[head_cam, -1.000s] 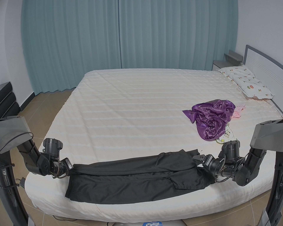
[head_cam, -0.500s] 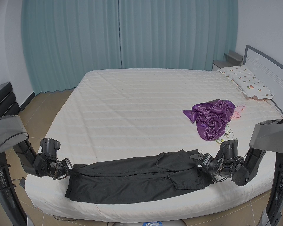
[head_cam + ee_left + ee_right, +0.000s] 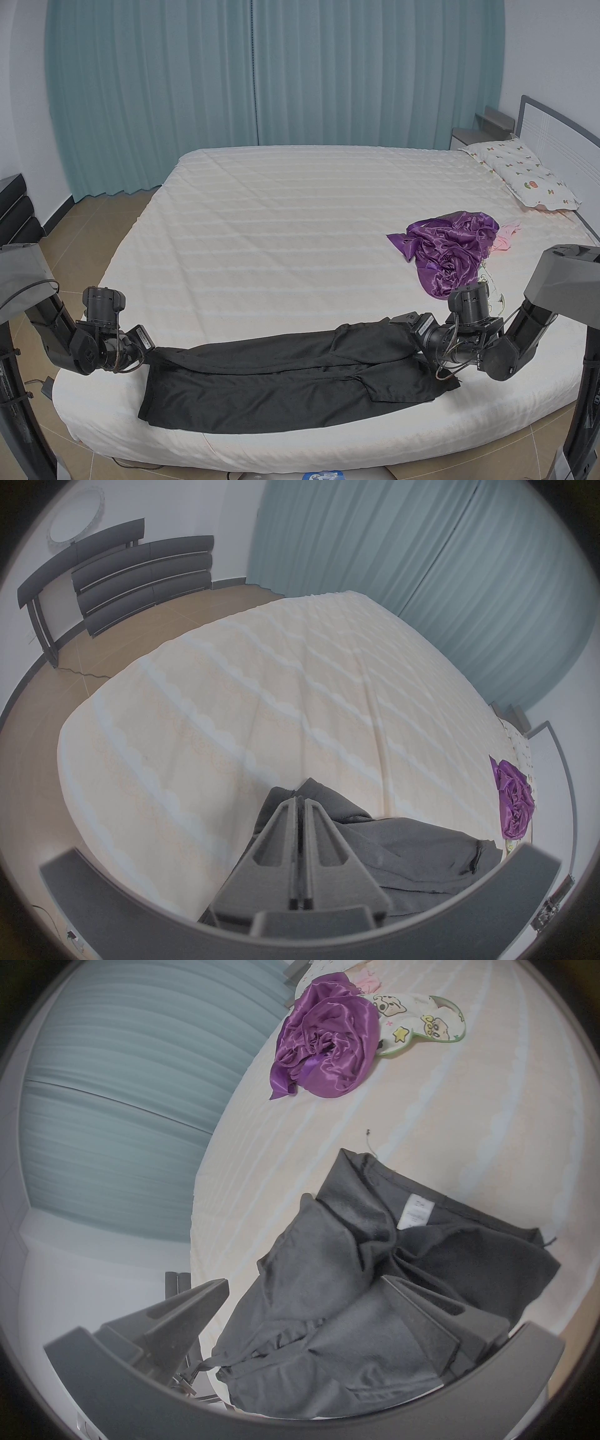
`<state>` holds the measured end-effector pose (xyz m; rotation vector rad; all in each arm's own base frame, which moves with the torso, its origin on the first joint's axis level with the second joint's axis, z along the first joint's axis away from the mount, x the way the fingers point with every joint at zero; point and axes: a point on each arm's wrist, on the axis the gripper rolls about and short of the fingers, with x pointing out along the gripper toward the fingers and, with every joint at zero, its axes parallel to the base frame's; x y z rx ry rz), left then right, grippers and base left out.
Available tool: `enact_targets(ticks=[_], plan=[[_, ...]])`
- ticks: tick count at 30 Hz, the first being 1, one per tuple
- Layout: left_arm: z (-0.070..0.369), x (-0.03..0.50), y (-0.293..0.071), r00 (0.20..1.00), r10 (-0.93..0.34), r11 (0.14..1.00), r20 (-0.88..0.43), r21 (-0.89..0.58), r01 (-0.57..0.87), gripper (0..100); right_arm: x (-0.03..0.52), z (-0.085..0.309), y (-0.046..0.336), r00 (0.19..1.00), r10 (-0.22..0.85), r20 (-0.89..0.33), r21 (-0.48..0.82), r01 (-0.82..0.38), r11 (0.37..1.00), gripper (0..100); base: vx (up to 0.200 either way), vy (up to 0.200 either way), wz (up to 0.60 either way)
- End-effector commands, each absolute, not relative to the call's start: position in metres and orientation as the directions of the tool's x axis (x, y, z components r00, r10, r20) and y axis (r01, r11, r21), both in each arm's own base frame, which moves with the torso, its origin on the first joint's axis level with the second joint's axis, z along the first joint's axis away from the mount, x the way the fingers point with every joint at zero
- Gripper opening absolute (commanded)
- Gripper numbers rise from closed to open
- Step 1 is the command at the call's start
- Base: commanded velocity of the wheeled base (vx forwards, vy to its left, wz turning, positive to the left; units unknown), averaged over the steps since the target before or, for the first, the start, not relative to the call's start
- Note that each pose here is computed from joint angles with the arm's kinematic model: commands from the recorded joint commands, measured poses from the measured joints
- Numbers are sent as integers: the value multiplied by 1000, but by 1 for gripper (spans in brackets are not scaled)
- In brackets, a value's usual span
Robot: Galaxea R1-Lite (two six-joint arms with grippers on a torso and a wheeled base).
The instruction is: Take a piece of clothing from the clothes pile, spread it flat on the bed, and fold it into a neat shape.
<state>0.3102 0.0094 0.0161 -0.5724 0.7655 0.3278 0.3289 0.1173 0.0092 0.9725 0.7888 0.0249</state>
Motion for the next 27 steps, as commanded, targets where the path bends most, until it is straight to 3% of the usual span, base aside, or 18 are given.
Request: enact_targets(ticks=[1, 9, 10, 19, 27], plan=[[16, 311, 10, 683, 74, 799, -726, -367, -476, 0, 336, -6, 127, 714, 342, -611, 727, 336, 599, 100, 0, 0, 0], [16, 312, 9, 683, 73, 800, -726, -367, -475, 0, 346, -12, 134, 711, 306, -633, 703, 362, 613, 100, 0, 0, 0], [16, 312, 10, 684, 74, 799, -725, -367, -476, 0, 348, -12, 135, 716, 300, -631, 702, 361, 614, 0, 0, 0, 0], [19, 313, 10, 693, 79, 801, -717, -369, -472, 0, 343, -16, 140, 723, 249, -644, 658, 359, 662, 0, 0, 0, 0], [26, 321, 9, 718, 81, 806, -691, -379, -456, 0, 350, 2, 135, 767, 253, -589, 701, 329, 633, 0, 0, 0, 0]])
